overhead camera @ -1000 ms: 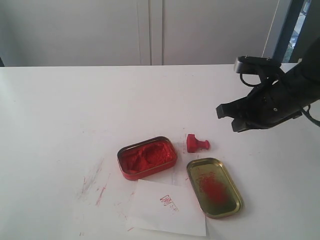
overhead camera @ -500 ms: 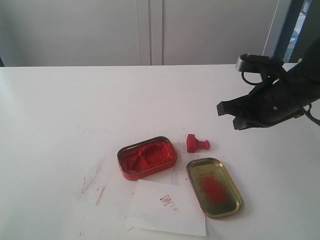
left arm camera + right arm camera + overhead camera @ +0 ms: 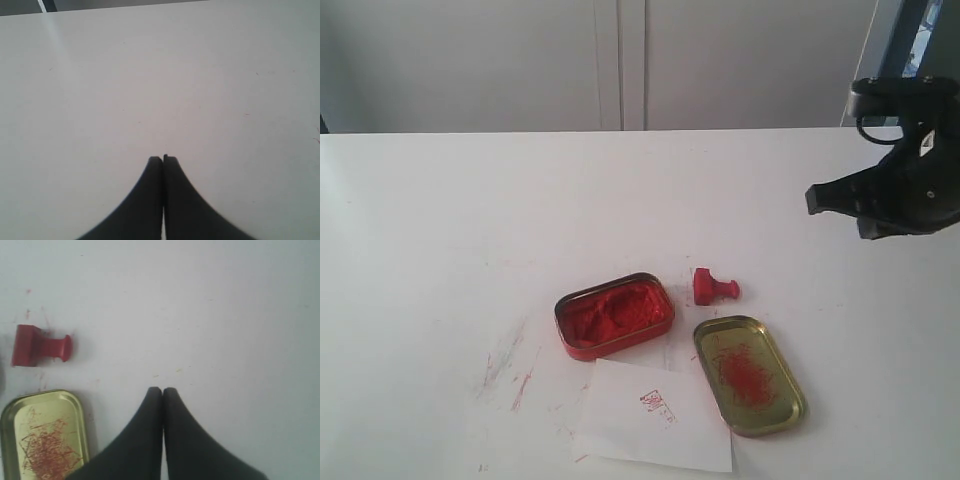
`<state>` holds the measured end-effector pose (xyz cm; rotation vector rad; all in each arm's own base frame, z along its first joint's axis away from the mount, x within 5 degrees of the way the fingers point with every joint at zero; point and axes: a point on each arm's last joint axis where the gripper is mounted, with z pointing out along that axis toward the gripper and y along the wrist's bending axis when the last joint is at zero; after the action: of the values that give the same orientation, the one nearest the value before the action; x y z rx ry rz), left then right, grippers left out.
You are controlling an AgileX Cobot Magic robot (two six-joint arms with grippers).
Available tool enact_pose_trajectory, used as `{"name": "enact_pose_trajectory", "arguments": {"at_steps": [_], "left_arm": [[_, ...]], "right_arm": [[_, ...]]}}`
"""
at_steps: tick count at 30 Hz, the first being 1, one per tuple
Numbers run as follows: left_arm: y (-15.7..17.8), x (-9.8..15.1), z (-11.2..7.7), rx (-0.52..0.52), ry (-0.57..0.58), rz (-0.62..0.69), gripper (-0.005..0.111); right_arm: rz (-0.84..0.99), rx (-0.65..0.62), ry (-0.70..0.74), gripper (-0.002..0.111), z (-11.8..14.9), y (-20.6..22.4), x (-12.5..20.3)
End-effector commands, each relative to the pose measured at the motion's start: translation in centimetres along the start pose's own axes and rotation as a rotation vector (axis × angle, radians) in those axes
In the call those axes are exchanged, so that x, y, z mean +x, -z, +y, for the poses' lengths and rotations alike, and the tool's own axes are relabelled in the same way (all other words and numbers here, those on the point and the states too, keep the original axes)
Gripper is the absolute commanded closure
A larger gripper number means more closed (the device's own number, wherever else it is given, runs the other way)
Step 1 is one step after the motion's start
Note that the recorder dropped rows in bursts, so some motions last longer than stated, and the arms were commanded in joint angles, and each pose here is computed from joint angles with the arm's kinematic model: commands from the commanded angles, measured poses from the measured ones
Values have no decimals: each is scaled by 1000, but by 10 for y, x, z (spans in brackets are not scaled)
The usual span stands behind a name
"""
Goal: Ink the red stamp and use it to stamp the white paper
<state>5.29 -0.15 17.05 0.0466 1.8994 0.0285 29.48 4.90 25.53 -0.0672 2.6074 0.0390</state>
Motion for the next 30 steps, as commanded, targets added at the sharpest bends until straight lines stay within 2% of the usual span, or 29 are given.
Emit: {"name": "enact_pose_trajectory", "arguments": {"at_steps": [1,21,30], "left_arm": [[0,1,0,-1,2,1,107],[0,1,0,-1,2,1,107],[0,1,0,-1,2,1,107]], "right_arm": [[-43,69,-21,108,-10,14,-2],[-36,60,-135,108,-9,16,0],[-51,67,-140,108,-12,38,4]]}}
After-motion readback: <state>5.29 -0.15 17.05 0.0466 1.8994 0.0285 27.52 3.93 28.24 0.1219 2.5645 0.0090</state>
